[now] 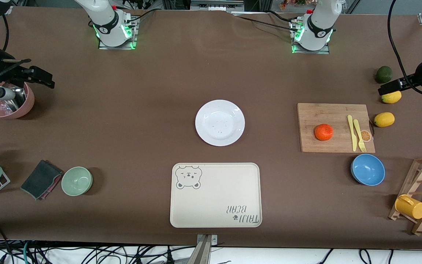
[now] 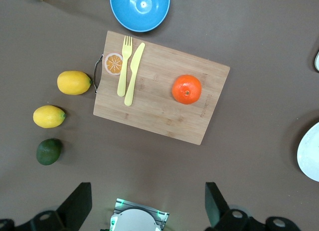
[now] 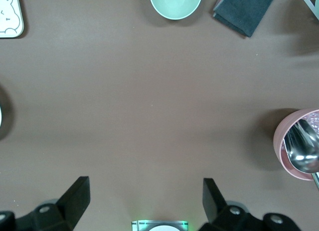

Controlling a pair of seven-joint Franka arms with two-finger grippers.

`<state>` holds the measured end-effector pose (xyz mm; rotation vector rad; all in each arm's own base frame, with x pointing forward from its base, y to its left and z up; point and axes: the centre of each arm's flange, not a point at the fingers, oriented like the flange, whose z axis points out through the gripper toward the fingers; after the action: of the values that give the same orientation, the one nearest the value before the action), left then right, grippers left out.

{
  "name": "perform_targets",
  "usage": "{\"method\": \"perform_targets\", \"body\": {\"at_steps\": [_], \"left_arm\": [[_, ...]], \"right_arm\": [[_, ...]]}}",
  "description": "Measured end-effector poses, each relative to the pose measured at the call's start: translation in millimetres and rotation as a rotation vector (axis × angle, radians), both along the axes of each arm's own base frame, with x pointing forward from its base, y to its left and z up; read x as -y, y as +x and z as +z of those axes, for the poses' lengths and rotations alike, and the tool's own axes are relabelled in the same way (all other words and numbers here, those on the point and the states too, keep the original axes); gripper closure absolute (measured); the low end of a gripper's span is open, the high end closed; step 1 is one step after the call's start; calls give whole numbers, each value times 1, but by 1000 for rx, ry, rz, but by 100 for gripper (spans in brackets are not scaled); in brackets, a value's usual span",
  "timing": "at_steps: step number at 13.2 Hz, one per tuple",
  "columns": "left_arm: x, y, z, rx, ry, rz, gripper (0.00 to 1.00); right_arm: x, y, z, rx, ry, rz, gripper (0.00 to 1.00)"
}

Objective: Place orange and plate with both arms

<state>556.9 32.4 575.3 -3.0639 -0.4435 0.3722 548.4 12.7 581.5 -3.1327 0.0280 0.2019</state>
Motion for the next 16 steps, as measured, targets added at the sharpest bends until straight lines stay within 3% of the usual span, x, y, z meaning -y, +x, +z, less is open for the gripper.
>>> {"method": "perform_targets", "body": {"at_steps": [16], "left_arm": [[-5, 0, 0, 0, 1, 10, 0]], "right_arm": [[2, 2, -4, -10, 0, -4, 0]]}}
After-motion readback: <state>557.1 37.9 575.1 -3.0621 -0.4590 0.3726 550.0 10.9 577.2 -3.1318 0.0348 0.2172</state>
